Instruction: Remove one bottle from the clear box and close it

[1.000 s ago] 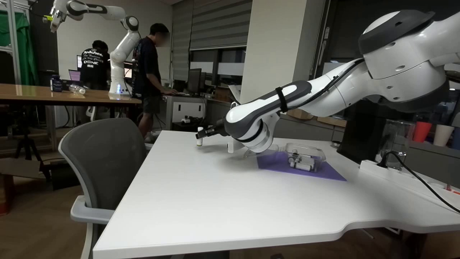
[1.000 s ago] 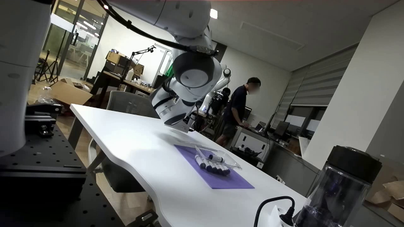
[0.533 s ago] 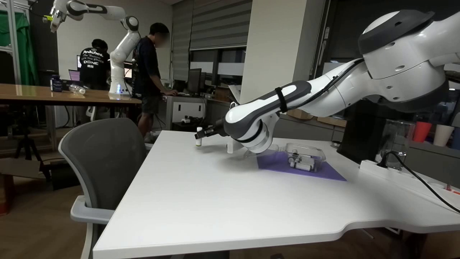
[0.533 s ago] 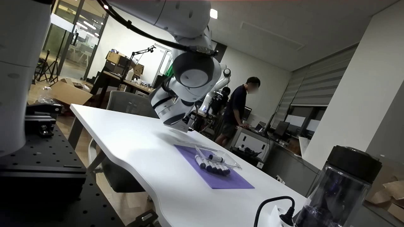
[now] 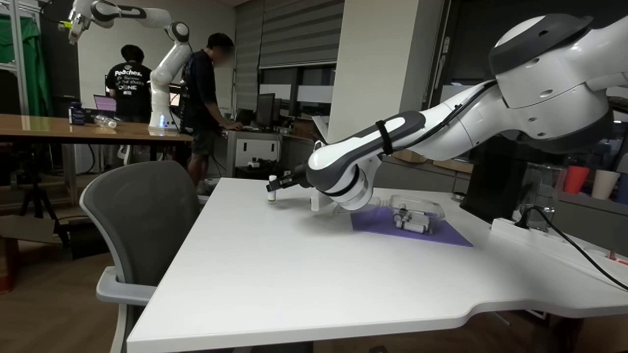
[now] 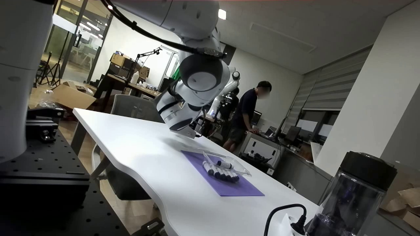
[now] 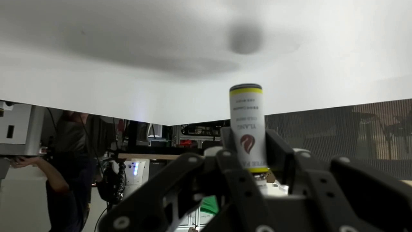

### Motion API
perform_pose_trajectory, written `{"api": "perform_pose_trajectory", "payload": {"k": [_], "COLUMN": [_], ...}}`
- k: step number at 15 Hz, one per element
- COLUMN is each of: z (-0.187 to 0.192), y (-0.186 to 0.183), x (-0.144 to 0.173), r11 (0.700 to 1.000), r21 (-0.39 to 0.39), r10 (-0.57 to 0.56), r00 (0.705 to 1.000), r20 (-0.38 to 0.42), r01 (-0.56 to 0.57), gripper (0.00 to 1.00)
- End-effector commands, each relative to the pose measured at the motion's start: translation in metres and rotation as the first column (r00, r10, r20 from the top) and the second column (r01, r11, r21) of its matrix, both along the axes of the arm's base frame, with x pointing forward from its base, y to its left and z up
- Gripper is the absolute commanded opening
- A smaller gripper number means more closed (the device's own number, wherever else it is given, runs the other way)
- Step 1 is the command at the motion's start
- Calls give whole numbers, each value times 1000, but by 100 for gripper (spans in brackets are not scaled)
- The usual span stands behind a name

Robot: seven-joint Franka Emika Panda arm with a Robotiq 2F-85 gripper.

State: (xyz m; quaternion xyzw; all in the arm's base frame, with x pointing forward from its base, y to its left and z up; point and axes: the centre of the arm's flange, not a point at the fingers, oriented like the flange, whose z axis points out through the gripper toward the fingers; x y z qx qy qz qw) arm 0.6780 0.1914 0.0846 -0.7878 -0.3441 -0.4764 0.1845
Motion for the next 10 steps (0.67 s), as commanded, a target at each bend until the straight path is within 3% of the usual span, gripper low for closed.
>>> {"api": "perform_pose_trajectory", "payload": {"k": [1,10], "z": [-12,-18], "y": [-6,-11], "x": [7,8], "r11": [1000,1000], "r21": [3,0], "r10": [-1,-4], "r00": [1000,1000], "r20": [-8,-13], "r01": [1,4], "gripper": [7,7]}}
